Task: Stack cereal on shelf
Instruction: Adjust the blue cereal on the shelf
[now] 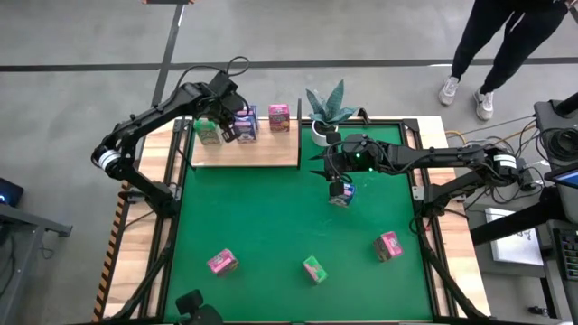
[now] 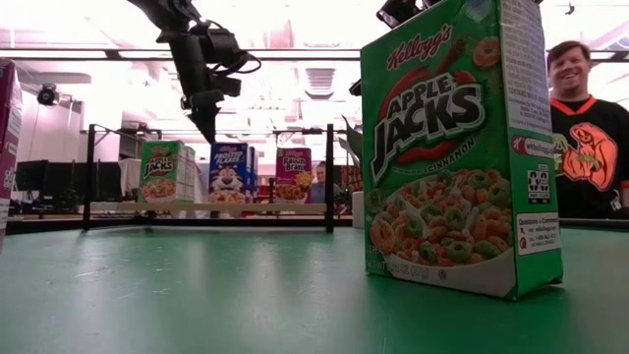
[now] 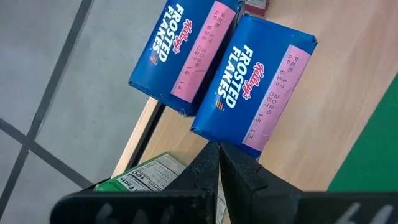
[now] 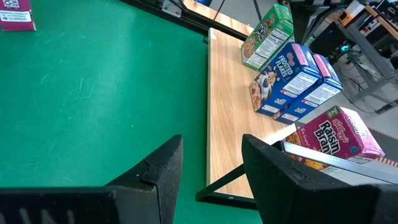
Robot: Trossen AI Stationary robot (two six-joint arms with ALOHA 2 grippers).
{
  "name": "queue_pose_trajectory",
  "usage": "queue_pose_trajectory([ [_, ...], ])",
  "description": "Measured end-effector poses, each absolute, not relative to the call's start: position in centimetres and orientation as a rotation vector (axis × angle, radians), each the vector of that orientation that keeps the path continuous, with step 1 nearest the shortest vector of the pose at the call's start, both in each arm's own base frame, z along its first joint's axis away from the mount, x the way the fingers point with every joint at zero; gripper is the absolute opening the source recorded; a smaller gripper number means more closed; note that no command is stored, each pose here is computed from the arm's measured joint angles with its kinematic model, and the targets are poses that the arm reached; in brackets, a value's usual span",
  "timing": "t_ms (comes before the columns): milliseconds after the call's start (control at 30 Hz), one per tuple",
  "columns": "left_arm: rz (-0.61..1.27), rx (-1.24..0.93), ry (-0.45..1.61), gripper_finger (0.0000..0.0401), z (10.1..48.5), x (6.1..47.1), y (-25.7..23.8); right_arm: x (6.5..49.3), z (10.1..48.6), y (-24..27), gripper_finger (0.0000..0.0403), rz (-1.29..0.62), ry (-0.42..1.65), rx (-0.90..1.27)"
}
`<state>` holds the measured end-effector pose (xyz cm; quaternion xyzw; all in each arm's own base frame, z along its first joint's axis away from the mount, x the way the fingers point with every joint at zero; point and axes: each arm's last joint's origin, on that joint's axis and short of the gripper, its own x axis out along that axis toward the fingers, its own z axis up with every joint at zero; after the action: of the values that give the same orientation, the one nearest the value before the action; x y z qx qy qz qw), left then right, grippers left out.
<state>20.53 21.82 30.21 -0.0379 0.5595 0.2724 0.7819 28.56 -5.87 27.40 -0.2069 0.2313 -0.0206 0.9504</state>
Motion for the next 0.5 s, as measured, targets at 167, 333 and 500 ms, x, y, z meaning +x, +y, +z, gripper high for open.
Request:
queue_pose_trajectory([
  [167,0.594,-0.075,1.191,0.0,30.25,20.66,21.94,28.58,27.42,-5.87,0.0155,-0.042,0.467,-0.423],
  [333,0.6,-0.082,1.185,0.0,30.27,20.68,21.95,28.59,27.46,-5.88,0.0155,-0.043,0.464,-0.425],
  [500,0.601,-0.083,1.184,0.0,30.27,20.7,21.95,28.59,27.46,-5.87,0.0155,-0.042,0.464,-0.429],
])
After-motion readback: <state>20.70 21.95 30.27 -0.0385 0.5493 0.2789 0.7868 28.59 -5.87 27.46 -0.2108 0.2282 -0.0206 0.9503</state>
